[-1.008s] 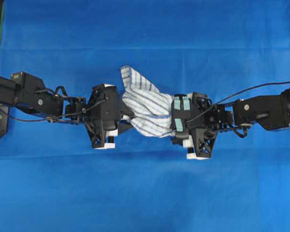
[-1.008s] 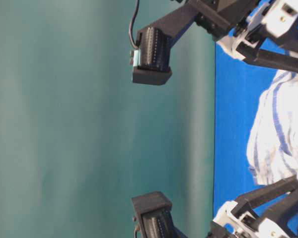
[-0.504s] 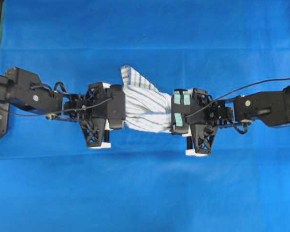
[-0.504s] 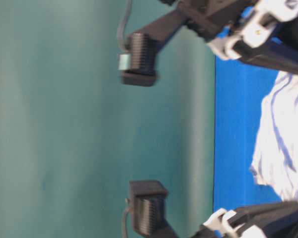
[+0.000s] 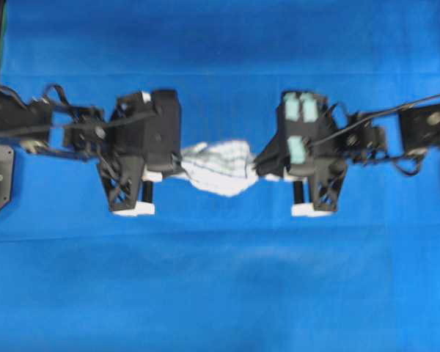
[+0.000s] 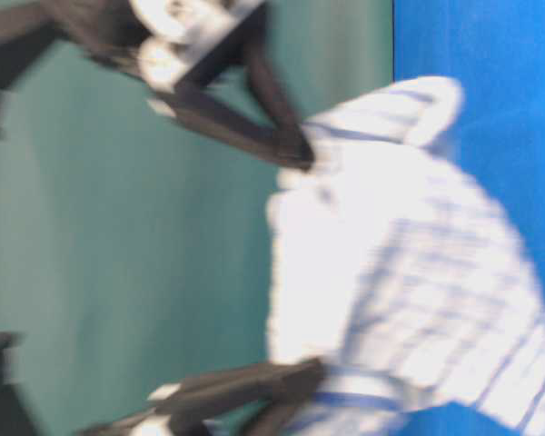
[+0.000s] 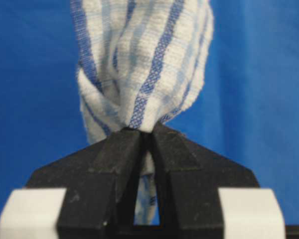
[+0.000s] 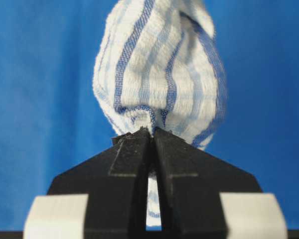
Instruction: Lift the towel with both arms.
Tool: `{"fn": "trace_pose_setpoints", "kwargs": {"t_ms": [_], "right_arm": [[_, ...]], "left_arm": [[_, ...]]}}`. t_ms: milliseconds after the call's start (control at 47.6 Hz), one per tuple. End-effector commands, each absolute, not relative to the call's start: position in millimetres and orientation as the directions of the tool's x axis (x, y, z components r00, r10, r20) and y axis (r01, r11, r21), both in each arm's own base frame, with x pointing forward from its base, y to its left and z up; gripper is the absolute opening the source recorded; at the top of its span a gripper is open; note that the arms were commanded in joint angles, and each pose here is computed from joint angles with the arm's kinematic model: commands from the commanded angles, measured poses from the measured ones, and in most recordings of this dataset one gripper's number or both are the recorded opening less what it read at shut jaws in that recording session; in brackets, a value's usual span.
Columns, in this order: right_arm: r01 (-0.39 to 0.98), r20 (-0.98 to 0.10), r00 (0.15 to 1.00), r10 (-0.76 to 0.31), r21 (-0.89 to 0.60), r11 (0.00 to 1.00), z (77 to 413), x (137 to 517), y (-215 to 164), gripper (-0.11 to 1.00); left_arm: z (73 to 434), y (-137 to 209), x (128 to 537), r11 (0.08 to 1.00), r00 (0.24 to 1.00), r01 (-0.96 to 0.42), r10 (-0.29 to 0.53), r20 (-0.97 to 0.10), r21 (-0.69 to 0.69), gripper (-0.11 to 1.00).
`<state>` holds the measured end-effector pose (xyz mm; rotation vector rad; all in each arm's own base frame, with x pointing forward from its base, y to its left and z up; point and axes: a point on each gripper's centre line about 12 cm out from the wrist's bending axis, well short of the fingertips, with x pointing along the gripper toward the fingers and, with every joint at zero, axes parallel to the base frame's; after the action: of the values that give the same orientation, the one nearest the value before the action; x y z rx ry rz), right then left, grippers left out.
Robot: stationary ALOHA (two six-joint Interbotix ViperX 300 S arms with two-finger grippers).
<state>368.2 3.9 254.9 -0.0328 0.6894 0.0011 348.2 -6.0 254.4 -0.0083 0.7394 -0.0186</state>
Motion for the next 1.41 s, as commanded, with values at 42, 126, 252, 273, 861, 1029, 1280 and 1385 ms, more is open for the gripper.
{"fn": "trace_pose_setpoints", "kwargs": {"t_ms": [42,126,252,273,861,1029,1280,1385], "right_arm": [[-0.002,-0.561,0.827,-0.036,-0.067,0.998,313.9,359.6,-1.1,0.04],[0.004,-0.526,0.849,-0.048,-0.086,0.996,340.4,352.3,-2.6,0.04],[0.016,-0.467,0.882,-0.063,-0.104,0.994,378.1,341.6,-4.5,0.04],[0.017,-0.458,0.887,-0.064,-0.105,0.994,383.8,339.8,-4.7,0.04],[0.021,-0.476,0.877,-0.071,-0.111,0.994,393.0,339.7,-5.5,0.04],[0.029,-0.472,0.878,-0.078,-0.109,0.994,394.3,339.4,-8.1,0.04],[0.032,-0.487,0.869,-0.084,-0.113,0.993,390.3,339.0,-9.2,0.62],[0.035,-0.496,0.864,-0.088,-0.115,0.993,388.9,338.8,-9.6,0.68]], "left_arm": [[313.2,-1.0,340.8,1.000,0.796,0.006,-0.009,-0.605,-0.007,0.04],[334.6,1.7,335.0,1.000,0.813,0.000,-0.001,-0.582,-0.001,0.04],[367.0,5.1,323.7,1.000,0.839,-0.010,0.009,-0.544,0.001,0.04],[375.5,5.6,320.9,1.000,0.848,-0.011,0.010,-0.530,0.001,0.04],[398.0,6.9,314.4,0.999,0.885,0.004,0.015,-0.465,0.039,0.05],[400.2,12.6,312.5,0.999,0.894,-0.015,0.032,-0.447,0.040,0.35],[401.4,15.8,305.2,0.999,0.900,-0.028,0.041,-0.434,0.036,0.85],[399.1,15.2,304.2,0.999,0.897,-0.027,0.038,-0.440,0.031,0.85]]}}
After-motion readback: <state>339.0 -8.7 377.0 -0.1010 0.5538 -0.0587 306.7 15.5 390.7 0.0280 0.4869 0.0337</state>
